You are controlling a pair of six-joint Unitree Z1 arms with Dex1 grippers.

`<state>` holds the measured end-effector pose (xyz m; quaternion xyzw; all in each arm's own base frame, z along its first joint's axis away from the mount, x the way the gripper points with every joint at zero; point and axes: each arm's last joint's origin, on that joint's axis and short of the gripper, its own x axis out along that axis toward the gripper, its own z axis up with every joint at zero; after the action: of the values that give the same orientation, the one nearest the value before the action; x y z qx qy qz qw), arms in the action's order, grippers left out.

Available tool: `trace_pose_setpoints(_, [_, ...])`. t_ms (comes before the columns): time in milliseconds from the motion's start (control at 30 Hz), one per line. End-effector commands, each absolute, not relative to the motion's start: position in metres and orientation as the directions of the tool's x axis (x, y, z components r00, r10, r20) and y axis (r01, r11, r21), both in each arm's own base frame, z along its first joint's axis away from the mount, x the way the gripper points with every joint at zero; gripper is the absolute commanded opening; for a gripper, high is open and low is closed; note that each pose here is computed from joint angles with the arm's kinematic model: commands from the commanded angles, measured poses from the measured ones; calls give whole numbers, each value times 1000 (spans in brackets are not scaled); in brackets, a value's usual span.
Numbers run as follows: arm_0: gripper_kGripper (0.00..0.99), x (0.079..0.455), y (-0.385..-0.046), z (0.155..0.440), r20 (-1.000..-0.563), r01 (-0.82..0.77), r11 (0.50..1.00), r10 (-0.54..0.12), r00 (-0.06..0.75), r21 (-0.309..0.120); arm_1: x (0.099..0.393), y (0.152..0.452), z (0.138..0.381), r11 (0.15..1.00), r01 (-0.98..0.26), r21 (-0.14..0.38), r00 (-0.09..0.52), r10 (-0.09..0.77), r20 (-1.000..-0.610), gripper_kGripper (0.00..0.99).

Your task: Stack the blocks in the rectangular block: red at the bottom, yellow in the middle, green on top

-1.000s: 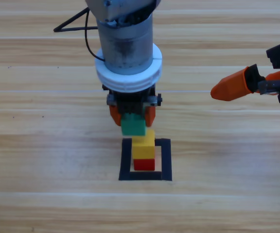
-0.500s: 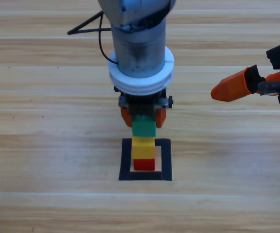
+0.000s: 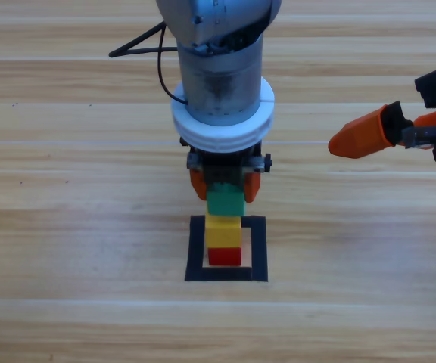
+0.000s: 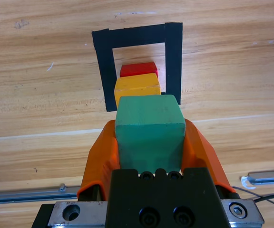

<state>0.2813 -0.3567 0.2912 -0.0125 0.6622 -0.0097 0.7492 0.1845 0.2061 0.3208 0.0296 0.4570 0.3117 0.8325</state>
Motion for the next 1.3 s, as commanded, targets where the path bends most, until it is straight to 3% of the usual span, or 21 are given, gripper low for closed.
trace_pose_setpoints(33, [0, 280, -368, 264, -995, 12, 999, 34, 95, 36, 191, 204, 304, 819, -465, 335, 358, 520, -775, 990])
trace_pose_setpoints(1300, [0, 282, -370, 248, -994, 19, 997, 72, 76, 74, 192, 205, 302, 818, -465, 337, 349, 520, -780, 990])
